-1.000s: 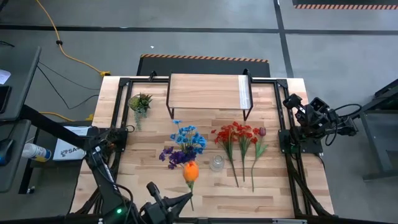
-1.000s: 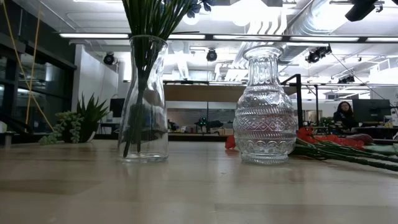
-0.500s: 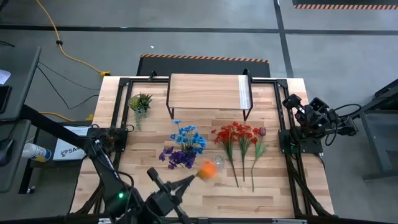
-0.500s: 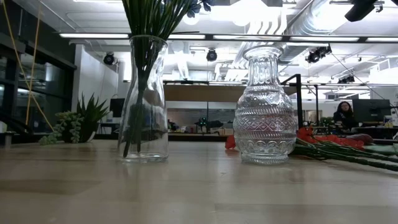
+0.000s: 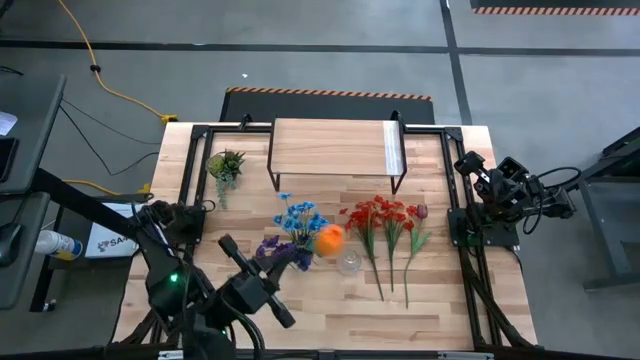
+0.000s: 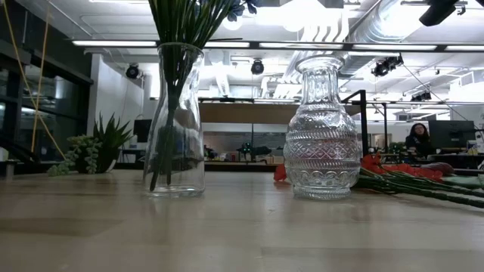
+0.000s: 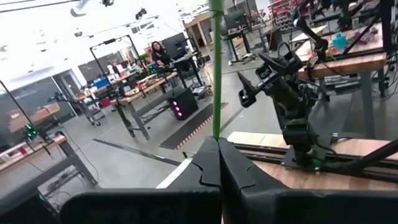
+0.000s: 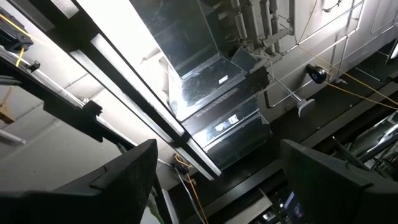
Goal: Pick and place flowers into a vace then onto a shelf
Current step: Put the orange flower into the left transparent flower vase
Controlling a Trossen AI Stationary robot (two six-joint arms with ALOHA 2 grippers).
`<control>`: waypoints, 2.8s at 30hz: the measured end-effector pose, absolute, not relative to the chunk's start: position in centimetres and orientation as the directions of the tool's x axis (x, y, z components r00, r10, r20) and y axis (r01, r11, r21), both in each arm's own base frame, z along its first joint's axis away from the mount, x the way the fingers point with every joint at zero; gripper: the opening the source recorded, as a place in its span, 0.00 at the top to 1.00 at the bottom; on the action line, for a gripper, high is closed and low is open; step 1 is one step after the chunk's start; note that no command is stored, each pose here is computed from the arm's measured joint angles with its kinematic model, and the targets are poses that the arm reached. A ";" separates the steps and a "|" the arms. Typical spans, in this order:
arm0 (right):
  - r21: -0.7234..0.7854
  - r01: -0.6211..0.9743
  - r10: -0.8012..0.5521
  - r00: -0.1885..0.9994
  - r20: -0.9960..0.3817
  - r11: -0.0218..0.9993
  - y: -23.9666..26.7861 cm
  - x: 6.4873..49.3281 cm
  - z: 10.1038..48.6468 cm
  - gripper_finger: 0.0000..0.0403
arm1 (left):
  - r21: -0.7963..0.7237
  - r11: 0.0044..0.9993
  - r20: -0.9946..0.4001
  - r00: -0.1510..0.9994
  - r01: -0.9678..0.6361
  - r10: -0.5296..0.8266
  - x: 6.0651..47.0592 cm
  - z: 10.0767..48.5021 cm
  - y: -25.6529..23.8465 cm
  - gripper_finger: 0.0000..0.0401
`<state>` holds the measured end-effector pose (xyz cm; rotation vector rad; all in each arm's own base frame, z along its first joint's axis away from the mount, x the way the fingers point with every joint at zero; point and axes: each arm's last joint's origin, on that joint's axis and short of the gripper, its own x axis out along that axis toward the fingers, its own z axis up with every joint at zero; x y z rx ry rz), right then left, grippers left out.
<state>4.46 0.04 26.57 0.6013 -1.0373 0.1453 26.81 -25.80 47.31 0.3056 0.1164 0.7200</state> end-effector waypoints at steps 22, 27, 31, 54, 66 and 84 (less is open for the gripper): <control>0.403 -0.368 -0.174 0.518 0.837 0.838 0.0 4.5 26.6 0.19 | 0.290 0.716 0.000 0.748 -0.636 0.664 22.1 47.8 -20.5 0.95; 0.415 -0.354 -0.193 0.519 0.833 0.838 0.0 4.5 26.5 0.19 | 0.287 0.716 -0.001 0.748 -0.636 0.664 21.7 48.2 -20.1 0.95; 0.410 -0.343 -0.193 0.518 0.833 0.845 0.0 4.5 26.5 0.19 | 0.280 0.718 0.000 0.747 -0.638 0.664 21.1 48.8 -19.4 0.95; 0.425 -0.299 -0.230 0.516 0.825 0.854 -0.2 4.5 26.5 0.19 | 0.259 0.721 0.002 0.747 -0.643 0.665 18.5 51.3 -16.5 0.95; 0.428 -0.257 -0.252 0.516 0.819 0.866 -0.2 4.5 26.5 0.19 | 0.215 0.730 0.000 0.748 -0.648 0.664 19.3 49.5 -17.4 0.95; 0.428 -0.256 -0.250 0.519 0.817 0.867 -0.2 4.5 26.5 0.19 | 0.085 0.745 0.000 0.748 -0.662 0.664 20.8 44.8 -19.1 0.95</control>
